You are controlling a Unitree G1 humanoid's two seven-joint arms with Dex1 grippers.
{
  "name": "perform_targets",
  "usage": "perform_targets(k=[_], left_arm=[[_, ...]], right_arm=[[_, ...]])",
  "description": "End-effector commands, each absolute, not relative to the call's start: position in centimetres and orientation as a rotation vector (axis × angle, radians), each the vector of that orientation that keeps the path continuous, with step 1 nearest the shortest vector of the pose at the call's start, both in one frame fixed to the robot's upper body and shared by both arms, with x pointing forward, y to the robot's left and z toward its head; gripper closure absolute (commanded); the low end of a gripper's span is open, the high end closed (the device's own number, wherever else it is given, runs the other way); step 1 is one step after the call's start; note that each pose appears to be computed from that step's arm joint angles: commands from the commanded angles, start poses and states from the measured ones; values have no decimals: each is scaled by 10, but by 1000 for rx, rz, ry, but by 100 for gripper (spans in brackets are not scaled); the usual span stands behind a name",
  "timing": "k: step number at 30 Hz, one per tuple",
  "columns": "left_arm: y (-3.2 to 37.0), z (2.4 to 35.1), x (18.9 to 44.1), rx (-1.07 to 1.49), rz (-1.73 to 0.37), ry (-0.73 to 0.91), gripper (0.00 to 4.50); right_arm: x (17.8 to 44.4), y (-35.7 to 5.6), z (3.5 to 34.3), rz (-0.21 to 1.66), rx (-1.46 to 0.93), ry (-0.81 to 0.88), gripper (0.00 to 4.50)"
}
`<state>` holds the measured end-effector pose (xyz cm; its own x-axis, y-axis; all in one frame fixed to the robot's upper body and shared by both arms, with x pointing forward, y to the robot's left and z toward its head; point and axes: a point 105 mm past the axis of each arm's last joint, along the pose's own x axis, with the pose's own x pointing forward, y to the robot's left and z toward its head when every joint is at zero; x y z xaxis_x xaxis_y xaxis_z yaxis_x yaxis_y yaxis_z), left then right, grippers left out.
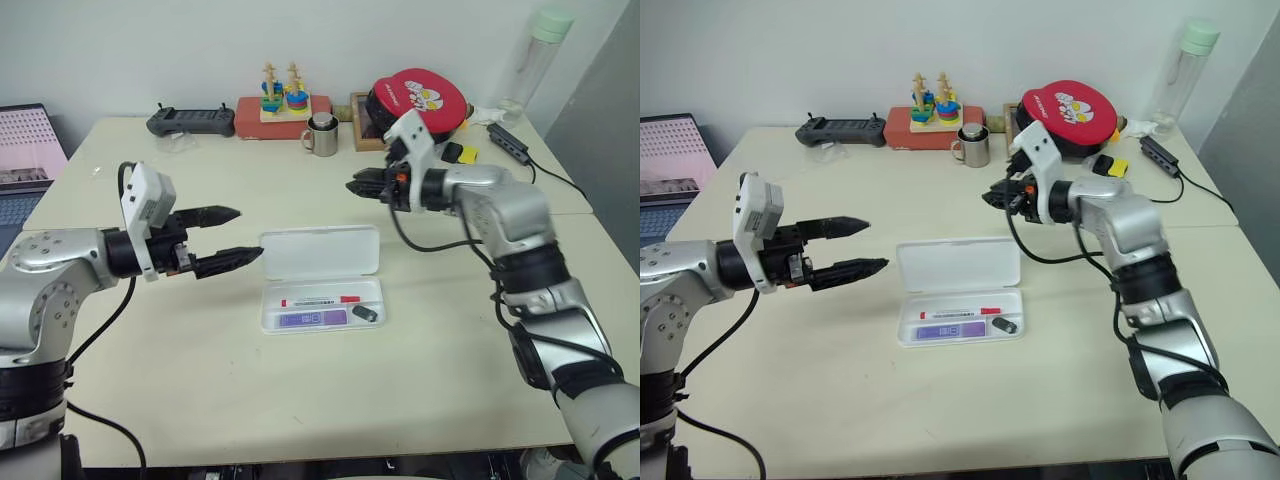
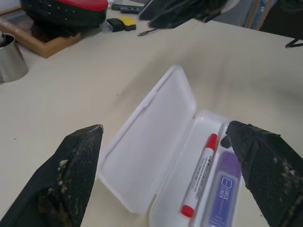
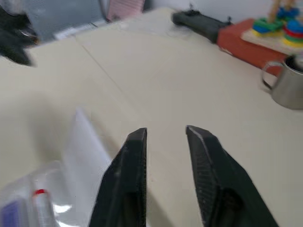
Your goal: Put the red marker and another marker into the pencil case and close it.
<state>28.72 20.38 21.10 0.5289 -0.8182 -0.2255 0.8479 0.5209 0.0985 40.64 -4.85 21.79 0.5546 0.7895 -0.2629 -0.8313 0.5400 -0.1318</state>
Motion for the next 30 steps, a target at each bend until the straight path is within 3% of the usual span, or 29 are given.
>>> perform_targets(k=[1, 2, 9, 14, 24, 30], left_arm=[[205, 219, 275, 251, -1014, 141, 0], [204, 220, 274, 248, -1016, 140, 0], [202, 222, 270, 240, -1023, 140, 0], [199, 221, 269, 251, -1039, 153, 0], [193, 208, 265, 274, -1097, 219, 0], [191, 193, 261, 297, -1120, 279, 0]], right_arm=[[419, -42, 210, 964, -345, 199, 416], [421, -41, 206, 971, -362, 211, 445], [414, -33, 190, 1086, -457, 263, 445], [383, -26, 190, 1283, -483, 251, 445], [340, -22, 190, 1452, -505, 238, 445], [311, -22, 163, 1543, -603, 309, 445]])
